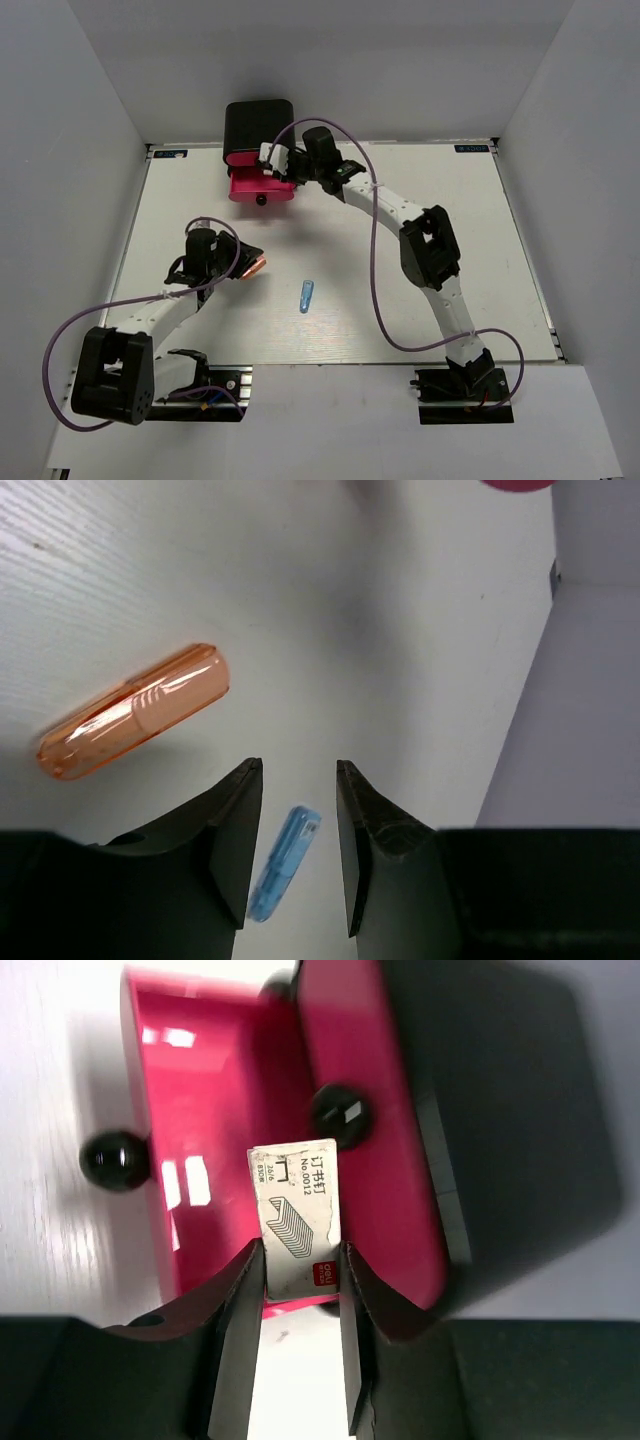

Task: Sort the stationery into containers
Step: Place the stationery in the drawer, then close the drawer in the storage box.

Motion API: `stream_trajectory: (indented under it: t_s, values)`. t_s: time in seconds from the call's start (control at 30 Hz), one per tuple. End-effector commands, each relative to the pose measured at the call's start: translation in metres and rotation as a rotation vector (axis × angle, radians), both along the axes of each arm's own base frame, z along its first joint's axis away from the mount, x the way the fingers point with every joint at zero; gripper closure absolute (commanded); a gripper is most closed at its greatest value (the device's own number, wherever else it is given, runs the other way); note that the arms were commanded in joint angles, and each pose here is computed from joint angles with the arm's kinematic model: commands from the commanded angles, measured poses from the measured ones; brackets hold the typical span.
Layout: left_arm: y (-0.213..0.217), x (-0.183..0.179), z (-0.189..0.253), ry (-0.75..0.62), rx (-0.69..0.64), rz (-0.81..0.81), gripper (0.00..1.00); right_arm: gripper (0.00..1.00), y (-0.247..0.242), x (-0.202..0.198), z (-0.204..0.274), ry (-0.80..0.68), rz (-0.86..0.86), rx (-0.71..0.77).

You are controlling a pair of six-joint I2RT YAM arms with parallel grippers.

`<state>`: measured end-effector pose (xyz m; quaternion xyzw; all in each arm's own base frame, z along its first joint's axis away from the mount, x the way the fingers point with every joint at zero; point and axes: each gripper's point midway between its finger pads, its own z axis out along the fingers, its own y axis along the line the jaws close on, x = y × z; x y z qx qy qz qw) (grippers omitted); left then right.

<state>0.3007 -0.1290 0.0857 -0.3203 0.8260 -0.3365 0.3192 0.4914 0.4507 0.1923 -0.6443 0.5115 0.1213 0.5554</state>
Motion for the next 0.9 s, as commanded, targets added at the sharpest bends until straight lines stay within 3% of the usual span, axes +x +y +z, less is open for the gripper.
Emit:
stream_trajectory:
  t_s: [0.0, 0.17, 0.27, 0.47, 0.57, 0.6, 0.67, 0.7, 0.77, 0.87]
  values:
    - [-0.006, 0.027, 0.028, -0.086, -0.091, 0.045, 0.54, 0.75, 0.006, 0.017, 0.008, -0.069, -0.035, 0.019]
    - [-0.007, 0.054, 0.033, -0.101, -0.139, 0.104, 0.54, 0.41, 0.006, 0.023, 0.006, -0.078, -0.066, 0.025]
    - [-0.009, 0.069, 0.025, -0.08, -0.162, 0.134, 0.56, 0.4, 0.002, 0.019, 0.014, -0.073, -0.062, 0.041]
    - [-0.01, 0.11, 0.007, -0.025, -0.225, 0.215, 0.75, 0.38, -0.009, 0.002, 0.038, -0.074, -0.056, 0.093]
    - [-0.014, 0.13, 0.005, -0.006, -0.257, 0.238, 0.79, 0.44, -0.016, -0.008, 0.054, -0.063, -0.059, 0.13]
    - [-0.014, 0.135, -0.007, 0.02, -0.25, 0.241, 0.81, 0.55, -0.021, -0.015, 0.079, -0.083, -0.055, 0.16]
    - [-0.016, 0.152, -0.001, -0.003, -0.264, 0.253, 0.83, 0.71, -0.027, -0.023, 0.07, -0.04, -0.049, 0.16]
    - [-0.017, 0.157, -0.002, 0.001, -0.273, 0.259, 0.83, 0.83, -0.035, -0.031, 0.097, -0.068, -0.05, 0.19]
    - [-0.02, 0.174, -0.001, -0.004, -0.283, 0.263, 0.83, 0.89, -0.049, -0.043, 0.094, -0.034, -0.05, 0.2]
    - [-0.021, 0.191, 0.0, -0.005, -0.288, 0.276, 0.83, 0.89, -0.071, -0.061, 0.095, -0.02, -0.057, 0.207]
